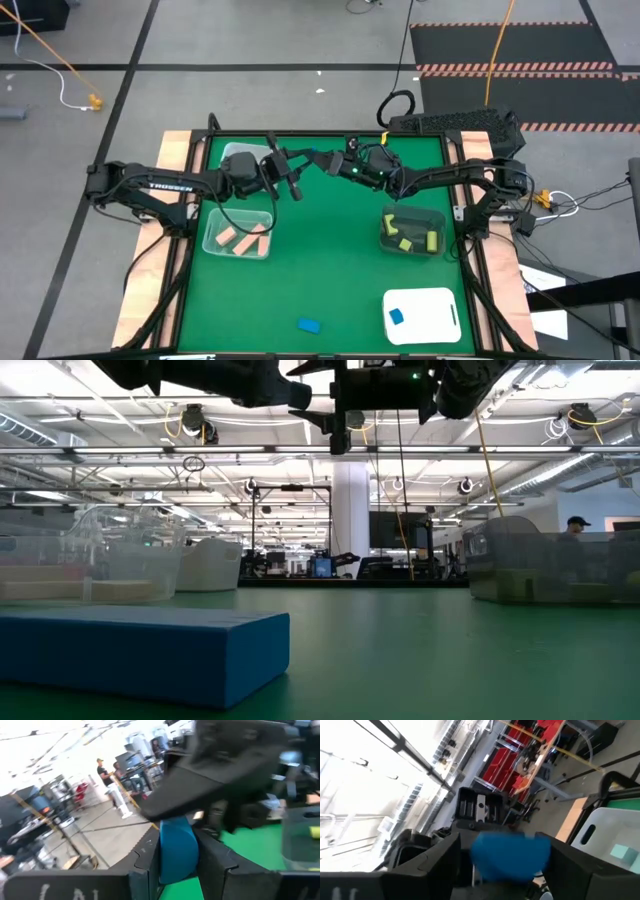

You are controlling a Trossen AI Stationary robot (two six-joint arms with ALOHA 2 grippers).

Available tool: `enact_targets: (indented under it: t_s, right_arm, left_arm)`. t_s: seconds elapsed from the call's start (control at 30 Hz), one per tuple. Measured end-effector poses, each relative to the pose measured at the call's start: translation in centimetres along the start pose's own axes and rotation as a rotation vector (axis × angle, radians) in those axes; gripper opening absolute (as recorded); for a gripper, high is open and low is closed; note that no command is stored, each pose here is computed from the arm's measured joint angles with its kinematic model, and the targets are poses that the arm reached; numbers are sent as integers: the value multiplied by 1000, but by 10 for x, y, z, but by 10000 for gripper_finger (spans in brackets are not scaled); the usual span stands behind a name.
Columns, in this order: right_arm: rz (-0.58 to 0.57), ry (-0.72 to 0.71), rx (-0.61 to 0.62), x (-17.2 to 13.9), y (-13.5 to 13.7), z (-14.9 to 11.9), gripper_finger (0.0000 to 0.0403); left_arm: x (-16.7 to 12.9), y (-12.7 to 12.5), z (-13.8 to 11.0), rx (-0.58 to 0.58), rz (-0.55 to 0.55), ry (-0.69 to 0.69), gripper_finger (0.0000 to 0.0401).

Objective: Sort & place blocks by color
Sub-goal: Put the left blue block into the white bin

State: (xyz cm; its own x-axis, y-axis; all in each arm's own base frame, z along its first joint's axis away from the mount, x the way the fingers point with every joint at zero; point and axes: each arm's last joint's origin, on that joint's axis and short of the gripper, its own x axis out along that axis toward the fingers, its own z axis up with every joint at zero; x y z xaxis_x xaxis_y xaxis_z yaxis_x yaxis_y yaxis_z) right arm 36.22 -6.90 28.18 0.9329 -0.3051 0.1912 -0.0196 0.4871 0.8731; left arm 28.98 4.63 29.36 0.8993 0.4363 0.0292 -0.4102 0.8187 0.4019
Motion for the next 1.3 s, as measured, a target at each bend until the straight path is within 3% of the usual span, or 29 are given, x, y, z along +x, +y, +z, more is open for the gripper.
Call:
enact_targets:
  t_s: [0.17,0.53,0.73,1.13,1.3]
  right_arm:
    - [40,67,33,1,-2,5,245]
    - [87,145,39,1,-1,4,220]
    - [115,156,34,1,1,5,207]
    - [216,431,101,0,-11,24,203]
    - [209,472,114,-1,-13,24,203]
  left_arm:
    - [0,-3,0,64,-71,-26,97]
    - [3,11,1,84,-21,-72,97]
    - [3,7,2,59,-128,-119,97]
    - [2,1,0,-58,-230,-96,97]
    - [1,-1,0,-30,-238,-93,97]
